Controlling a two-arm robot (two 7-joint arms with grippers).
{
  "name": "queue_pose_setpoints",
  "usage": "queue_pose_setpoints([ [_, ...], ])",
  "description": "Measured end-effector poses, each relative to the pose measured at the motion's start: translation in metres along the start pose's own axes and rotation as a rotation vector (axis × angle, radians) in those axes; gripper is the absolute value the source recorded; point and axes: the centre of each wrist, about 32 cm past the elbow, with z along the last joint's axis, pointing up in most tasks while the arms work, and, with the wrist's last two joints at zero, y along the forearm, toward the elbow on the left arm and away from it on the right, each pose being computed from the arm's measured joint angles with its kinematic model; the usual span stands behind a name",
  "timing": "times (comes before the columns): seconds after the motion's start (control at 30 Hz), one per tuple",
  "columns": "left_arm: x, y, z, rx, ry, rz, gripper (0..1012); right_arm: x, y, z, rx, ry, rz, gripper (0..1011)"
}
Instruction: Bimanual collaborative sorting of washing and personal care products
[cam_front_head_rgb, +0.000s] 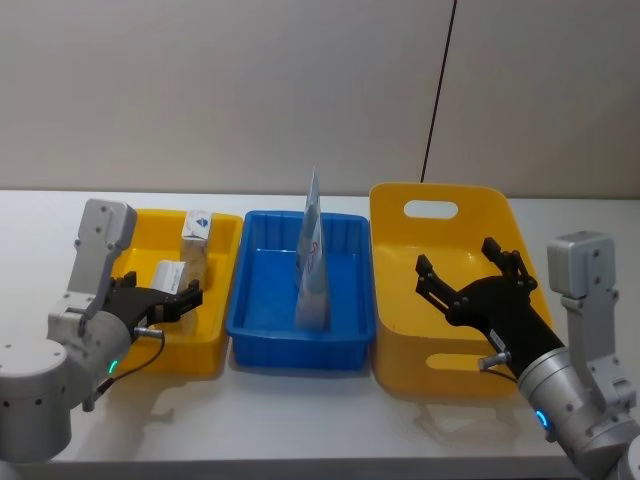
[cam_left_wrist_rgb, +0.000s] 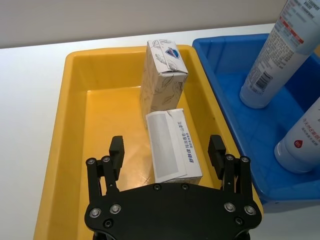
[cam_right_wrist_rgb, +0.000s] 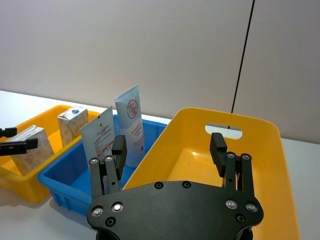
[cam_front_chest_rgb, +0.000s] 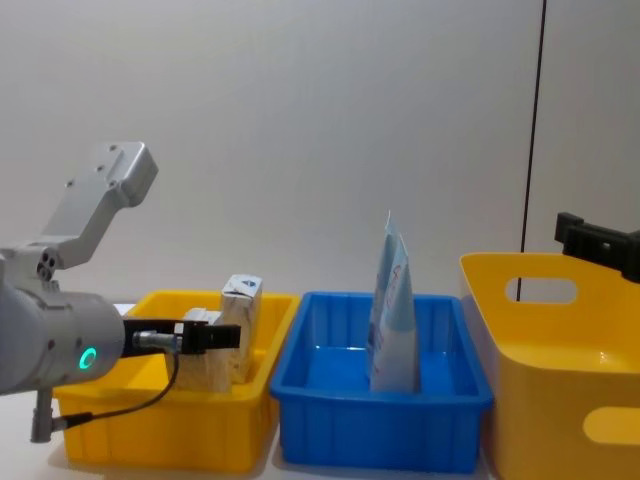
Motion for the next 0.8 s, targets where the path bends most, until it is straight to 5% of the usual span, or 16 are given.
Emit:
queue_pose_setpoints([
  [0.8,-0.0074,-0.0059,0.0078,0.061,-0.034,0.026,967,0.0,0.0,0.0,0.0,0.0,0.0,1000],
])
